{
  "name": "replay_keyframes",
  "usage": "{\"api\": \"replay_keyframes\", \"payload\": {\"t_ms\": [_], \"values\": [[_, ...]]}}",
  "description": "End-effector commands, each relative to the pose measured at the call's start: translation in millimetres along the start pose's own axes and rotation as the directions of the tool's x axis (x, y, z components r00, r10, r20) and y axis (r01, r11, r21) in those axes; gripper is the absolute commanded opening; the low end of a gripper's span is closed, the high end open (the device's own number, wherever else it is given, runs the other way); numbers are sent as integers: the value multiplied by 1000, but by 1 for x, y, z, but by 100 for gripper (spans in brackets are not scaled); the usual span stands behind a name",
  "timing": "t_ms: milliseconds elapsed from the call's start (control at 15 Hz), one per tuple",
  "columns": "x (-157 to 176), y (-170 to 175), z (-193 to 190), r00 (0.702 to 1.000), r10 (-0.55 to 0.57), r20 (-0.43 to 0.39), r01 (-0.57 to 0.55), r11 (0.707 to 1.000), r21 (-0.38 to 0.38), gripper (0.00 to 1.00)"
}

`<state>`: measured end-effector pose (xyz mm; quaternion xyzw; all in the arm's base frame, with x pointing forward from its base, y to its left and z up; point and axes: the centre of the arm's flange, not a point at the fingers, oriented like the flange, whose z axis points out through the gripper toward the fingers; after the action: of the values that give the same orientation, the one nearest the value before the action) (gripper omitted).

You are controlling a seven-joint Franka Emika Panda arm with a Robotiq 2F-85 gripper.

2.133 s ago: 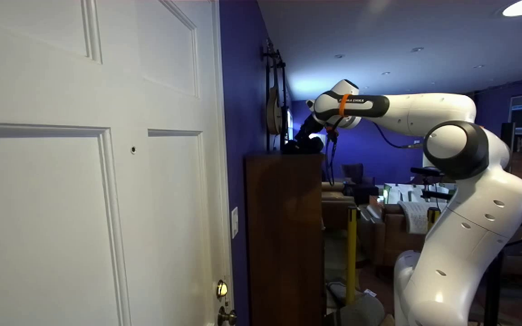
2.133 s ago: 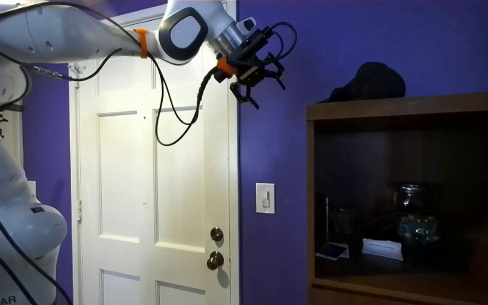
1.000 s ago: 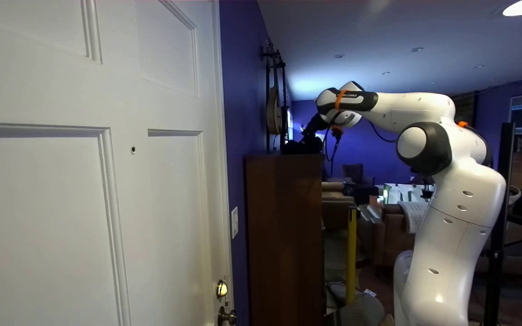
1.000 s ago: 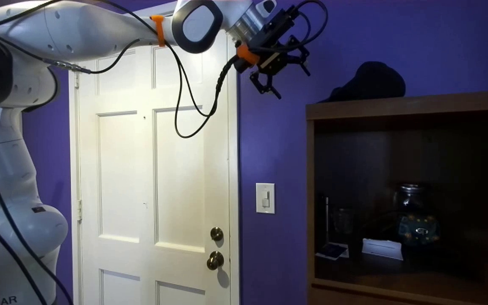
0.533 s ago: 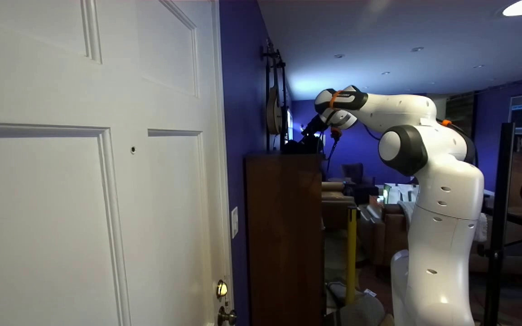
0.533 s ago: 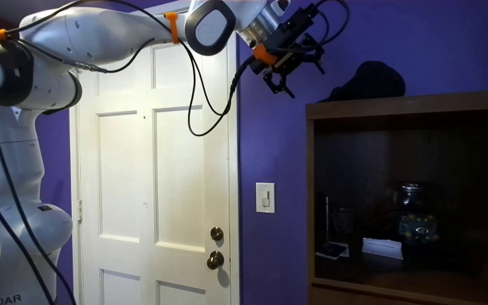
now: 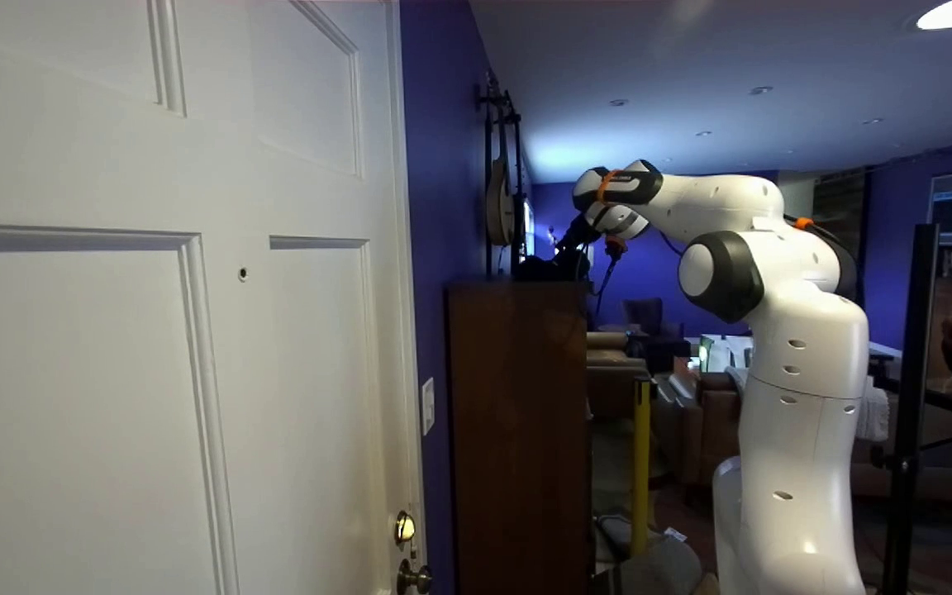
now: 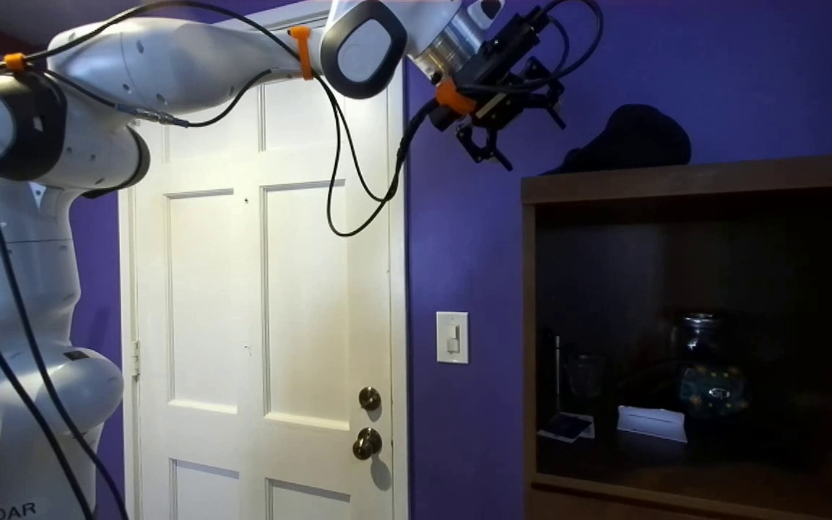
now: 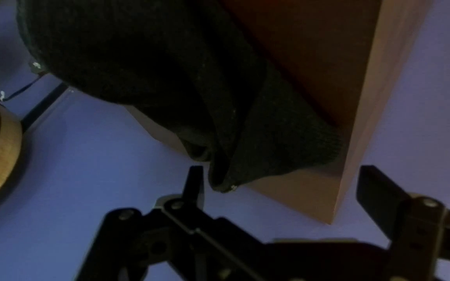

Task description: Remove the head sock from the cabinet top and place it on the door coat hanging nail

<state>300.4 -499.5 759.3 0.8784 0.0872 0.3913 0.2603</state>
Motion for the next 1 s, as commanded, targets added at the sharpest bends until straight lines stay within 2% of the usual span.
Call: {"api": "replay_keyframes", "payload": {"t_ms": [0,267,733,933], "values": [[3,36,15,997,72,20,-70,995,-75,100],[3,53,16,997,73,15,-71,993,-99,100],[-3,73,25,997,-28,67,30,999,-33,100],[-9,78,32,996,-64,59,65,998,-9,99]]}}
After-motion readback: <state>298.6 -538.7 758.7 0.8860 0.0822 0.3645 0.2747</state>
